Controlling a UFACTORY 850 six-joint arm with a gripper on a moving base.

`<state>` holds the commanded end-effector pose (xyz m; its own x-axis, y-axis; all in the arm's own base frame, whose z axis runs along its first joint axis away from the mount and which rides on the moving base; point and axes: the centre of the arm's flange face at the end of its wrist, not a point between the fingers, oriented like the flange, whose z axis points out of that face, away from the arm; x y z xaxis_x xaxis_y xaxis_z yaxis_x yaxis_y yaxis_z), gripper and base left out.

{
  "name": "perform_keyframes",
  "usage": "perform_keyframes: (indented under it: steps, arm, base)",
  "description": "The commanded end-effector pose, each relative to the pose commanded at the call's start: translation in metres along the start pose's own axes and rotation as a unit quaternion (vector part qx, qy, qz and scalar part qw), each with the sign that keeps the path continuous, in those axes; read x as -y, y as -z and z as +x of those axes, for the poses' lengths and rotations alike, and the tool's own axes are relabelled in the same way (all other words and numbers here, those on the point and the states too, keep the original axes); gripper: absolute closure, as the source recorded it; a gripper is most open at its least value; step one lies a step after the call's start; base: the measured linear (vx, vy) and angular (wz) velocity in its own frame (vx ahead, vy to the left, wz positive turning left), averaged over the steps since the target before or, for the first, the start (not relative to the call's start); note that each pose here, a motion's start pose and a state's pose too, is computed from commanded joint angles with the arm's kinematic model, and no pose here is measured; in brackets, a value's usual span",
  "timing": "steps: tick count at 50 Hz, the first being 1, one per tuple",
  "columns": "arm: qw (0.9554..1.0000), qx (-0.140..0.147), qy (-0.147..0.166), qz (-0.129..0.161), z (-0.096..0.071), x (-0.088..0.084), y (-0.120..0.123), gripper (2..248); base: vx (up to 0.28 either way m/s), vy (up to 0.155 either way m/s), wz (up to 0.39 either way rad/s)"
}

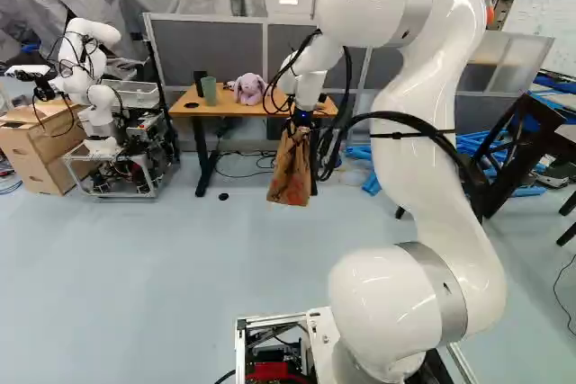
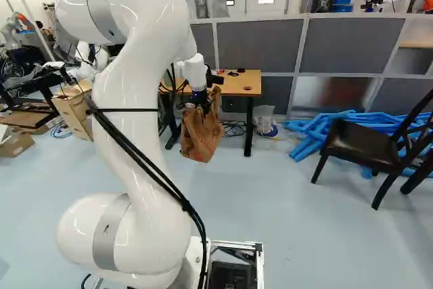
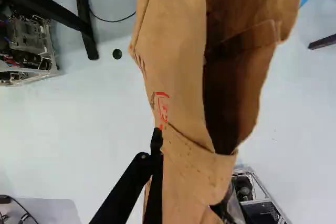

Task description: Pick up the bag on the ground and place it on the table

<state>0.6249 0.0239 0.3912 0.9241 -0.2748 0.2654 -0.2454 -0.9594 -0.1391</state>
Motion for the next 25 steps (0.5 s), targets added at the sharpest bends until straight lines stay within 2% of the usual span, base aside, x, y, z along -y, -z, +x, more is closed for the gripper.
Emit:
perform_keyframes:
  steps: [25]
  arm:
    - [0.9995, -0.030, 0.001, 0.010, 0.019, 0.007, 0.030, 229]
  base:
    - [0.000, 0.000, 0.000]
